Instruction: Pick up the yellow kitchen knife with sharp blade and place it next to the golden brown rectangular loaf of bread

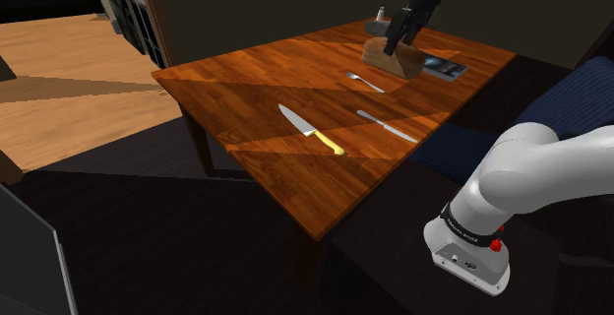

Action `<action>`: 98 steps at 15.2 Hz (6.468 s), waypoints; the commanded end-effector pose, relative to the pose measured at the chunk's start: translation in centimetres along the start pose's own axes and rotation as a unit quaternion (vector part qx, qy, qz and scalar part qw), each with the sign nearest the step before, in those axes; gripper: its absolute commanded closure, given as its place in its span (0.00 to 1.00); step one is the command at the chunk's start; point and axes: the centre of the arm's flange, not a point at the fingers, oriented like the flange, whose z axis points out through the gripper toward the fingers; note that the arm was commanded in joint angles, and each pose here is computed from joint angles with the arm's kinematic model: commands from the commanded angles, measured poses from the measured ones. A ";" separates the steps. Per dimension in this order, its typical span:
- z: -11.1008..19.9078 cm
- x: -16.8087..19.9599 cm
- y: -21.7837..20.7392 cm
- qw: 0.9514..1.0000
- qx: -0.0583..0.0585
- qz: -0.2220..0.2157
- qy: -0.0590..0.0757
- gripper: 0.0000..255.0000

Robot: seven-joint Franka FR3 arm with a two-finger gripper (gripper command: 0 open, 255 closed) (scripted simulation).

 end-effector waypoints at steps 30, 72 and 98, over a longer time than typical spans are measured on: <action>29.0 7.8 -9.8 0.997 0.061 -0.038 -0.011 0.00; 17.9 10.1 -9.4 0.997 0.061 -0.038 -0.011 1.00; 9.5 8.4 3.7 0.997 0.061 -0.038 -0.011 1.00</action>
